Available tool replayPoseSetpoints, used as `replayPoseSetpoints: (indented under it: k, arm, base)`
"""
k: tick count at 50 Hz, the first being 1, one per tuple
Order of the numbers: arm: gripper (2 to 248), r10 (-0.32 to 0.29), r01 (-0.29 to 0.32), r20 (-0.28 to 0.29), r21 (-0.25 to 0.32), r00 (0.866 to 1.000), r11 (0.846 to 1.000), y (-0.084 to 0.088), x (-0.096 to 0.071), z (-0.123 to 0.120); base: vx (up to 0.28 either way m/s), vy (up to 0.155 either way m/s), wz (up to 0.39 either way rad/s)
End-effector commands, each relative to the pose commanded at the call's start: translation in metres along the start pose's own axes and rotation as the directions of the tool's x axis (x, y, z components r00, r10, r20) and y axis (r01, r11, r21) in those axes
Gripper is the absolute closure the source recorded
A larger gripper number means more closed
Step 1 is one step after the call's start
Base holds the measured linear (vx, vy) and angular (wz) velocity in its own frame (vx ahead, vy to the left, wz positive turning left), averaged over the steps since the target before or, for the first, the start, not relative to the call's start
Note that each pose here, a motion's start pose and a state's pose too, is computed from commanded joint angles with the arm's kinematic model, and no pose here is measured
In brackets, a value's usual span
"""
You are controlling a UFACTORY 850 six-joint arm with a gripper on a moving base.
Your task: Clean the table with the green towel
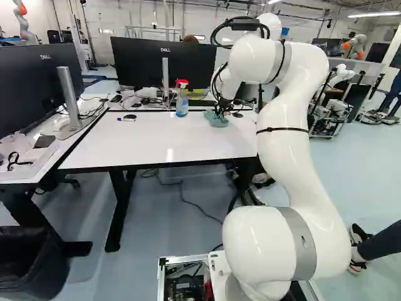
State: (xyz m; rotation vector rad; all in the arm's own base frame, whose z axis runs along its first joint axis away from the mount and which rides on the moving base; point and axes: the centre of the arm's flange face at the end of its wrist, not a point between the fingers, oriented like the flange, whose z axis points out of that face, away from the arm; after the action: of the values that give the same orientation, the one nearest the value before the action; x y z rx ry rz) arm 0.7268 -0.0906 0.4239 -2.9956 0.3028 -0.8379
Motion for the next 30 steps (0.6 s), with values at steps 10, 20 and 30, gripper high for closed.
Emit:
replayPoseSetpoints:
  k: [10, 20, 30]
  arm:
    - [221, -0.015, 0.015, -0.013, 0.01, 1.0, 1.0, -0.013, 0.009, 0.008]
    - [221, -0.034, 0.034, -0.02, 0.022, 0.999, 0.999, -0.03, 0.012, 0.012]
    - [221, -0.054, 0.054, -0.014, 0.034, 0.998, 0.998, -0.048, 0.006, 0.01]
  base:
    - [0.0, 0.0, 0.0]
    - [0.0, 0.0, 0.0]
    - [0.0, 0.0, 0.0]
